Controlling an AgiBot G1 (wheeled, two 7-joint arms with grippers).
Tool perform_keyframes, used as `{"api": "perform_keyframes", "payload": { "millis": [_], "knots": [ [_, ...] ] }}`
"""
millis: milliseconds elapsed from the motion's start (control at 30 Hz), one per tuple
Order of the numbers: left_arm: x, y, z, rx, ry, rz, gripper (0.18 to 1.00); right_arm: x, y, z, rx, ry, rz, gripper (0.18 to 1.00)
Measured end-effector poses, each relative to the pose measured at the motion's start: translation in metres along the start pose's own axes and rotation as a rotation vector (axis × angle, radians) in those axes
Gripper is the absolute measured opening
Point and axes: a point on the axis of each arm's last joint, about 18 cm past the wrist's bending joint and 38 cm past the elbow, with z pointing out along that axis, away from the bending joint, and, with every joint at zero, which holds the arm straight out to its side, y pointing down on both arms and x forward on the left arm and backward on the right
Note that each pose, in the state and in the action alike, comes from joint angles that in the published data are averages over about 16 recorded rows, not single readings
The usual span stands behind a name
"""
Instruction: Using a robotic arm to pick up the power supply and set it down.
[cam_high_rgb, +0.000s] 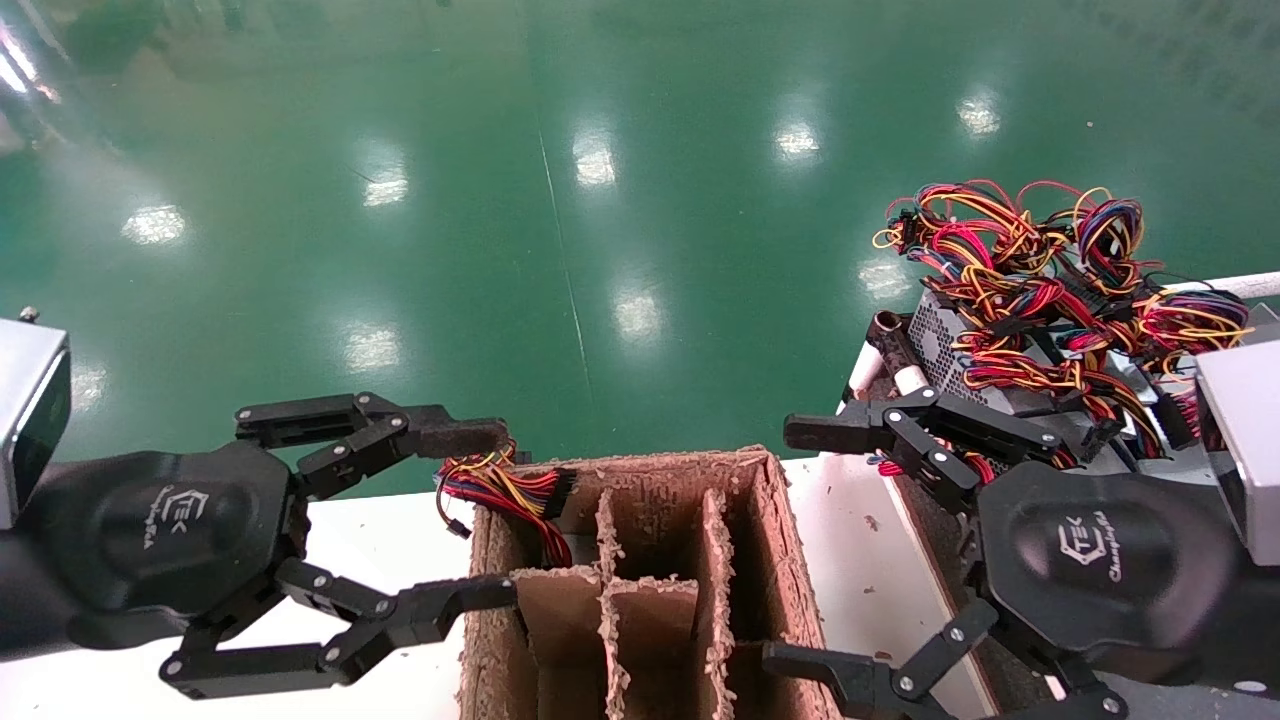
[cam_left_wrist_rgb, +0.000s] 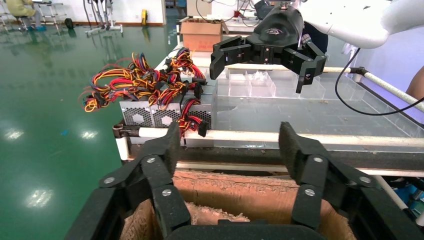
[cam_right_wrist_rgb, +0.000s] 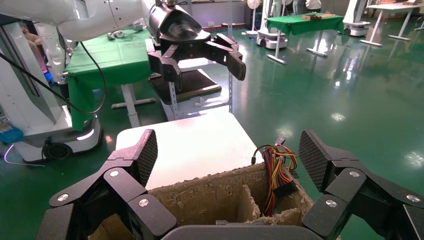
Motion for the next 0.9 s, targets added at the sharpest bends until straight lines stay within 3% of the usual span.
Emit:
{"api": "perform_keyframes", "payload": {
  "millis": [267, 533, 900],
  "knots": [
    [0.0, 0.0, 0.0, 0.0, 0.0, 0.0, 0.607, 0.0, 0.0, 0.0, 0.0, 0.0, 0.0, 1.001],
    [0.0, 0.0, 0.0, 0.0, 0.0, 0.0, 0.433, 0.001, 0.004, 0.002, -0.014, 0.009, 0.008, 1.001],
    [0.0, 0.0, 0.0, 0.0, 0.0, 0.0, 0.259, 0.018, 0.034, 0.023, -0.104, 0.098, 0.075, 1.001]
  ]
}}
